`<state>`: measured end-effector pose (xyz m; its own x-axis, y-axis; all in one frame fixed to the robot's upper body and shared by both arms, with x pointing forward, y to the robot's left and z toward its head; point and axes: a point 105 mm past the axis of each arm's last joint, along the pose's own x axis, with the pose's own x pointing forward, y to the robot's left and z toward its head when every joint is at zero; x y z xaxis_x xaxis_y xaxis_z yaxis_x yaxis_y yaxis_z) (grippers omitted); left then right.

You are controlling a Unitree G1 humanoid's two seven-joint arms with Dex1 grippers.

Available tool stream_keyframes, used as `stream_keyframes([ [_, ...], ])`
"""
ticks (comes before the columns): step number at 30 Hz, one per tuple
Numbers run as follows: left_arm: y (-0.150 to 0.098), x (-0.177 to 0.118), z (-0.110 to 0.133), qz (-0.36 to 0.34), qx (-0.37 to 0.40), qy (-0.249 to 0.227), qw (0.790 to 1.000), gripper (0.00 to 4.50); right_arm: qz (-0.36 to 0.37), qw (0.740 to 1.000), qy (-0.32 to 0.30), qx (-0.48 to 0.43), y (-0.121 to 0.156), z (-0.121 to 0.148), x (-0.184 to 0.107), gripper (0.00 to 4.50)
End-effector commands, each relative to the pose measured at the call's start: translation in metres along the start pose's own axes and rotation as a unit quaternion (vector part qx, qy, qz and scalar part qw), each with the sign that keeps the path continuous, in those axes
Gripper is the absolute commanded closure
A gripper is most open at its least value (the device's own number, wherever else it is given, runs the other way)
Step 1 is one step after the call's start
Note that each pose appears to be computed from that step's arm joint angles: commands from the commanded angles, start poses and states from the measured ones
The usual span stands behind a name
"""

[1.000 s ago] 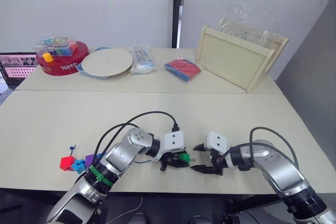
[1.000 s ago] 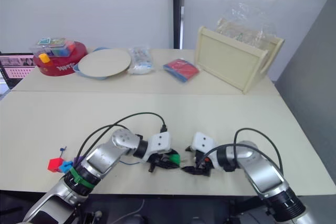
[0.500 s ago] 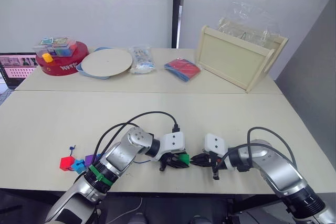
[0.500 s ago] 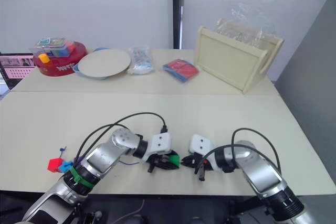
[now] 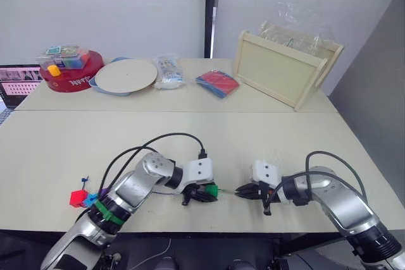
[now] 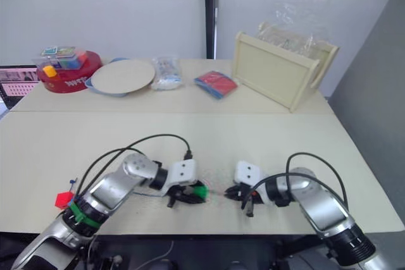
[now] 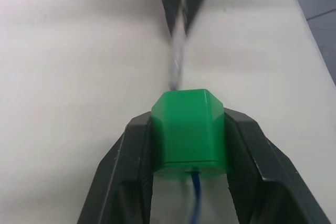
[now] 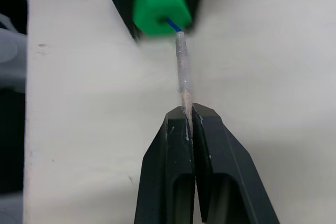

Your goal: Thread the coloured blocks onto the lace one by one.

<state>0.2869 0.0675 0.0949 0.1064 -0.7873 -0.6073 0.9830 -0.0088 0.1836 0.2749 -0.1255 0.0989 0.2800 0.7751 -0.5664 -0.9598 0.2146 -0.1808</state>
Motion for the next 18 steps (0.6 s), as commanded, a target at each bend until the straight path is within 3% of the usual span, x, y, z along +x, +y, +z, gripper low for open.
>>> stream_keyframes([
  [1,-0.006,-0.031,-0.033,0.015,-0.035,0.051,0.998,3.17,-0.007,1.000,-0.012,-0.009,-0.001,0.007,-0.007,4.50],
  [6,-0.015,-0.075,-0.068,0.036,-0.056,0.114,0.991,3.17,-0.004,1.000,-0.009,-0.006,0.001,0.004,-0.008,4.50],
  [10,-0.023,-0.129,-0.111,0.055,-0.069,0.204,0.975,3.17,-0.002,1.000,-0.006,-0.006,0.001,0.001,-0.011,4.50],
  [14,-0.027,-0.146,-0.117,0.055,-0.063,0.218,0.972,3.17,0.003,1.000,-0.003,-0.008,0.001,-0.001,-0.014,4.50],
  [18,-0.020,-0.141,-0.105,0.072,-0.054,0.177,0.980,3.17,0.011,1.000,-0.004,-0.013,0.001,0.001,-0.012,4.50],
])
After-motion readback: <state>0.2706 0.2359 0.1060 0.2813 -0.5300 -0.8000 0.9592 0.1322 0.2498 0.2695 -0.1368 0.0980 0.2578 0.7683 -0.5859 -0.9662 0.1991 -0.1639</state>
